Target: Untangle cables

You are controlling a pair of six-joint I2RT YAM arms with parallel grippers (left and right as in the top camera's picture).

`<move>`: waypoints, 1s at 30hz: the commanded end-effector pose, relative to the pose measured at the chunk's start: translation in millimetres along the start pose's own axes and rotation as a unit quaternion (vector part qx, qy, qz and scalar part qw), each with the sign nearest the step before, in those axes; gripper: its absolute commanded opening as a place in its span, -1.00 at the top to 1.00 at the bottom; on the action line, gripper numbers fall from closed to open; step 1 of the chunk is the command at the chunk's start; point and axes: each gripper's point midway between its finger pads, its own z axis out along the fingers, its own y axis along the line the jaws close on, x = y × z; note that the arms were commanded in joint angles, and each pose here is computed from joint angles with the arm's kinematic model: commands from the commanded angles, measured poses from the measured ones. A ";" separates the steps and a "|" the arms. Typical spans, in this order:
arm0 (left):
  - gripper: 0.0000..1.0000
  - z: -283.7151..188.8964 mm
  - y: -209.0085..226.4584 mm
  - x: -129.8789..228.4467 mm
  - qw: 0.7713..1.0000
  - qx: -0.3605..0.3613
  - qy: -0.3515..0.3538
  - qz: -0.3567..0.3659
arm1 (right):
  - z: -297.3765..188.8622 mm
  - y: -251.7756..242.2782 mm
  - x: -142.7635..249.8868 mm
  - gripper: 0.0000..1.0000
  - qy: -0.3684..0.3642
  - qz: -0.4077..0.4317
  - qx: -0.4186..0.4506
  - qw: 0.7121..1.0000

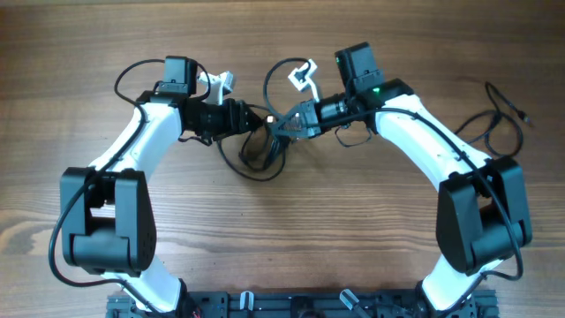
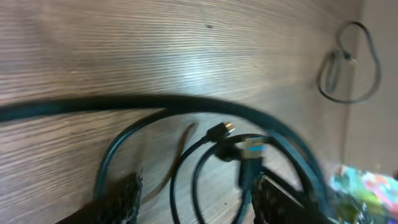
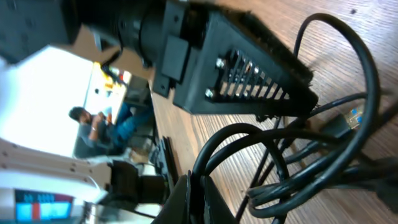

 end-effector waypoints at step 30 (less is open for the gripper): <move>0.05 -22.7 -79.1 10.9 0.965 0.232 0.060 -0.103 | 14.0 -1.6 15.7 0.91 0.030 -0.036 0.043 0.998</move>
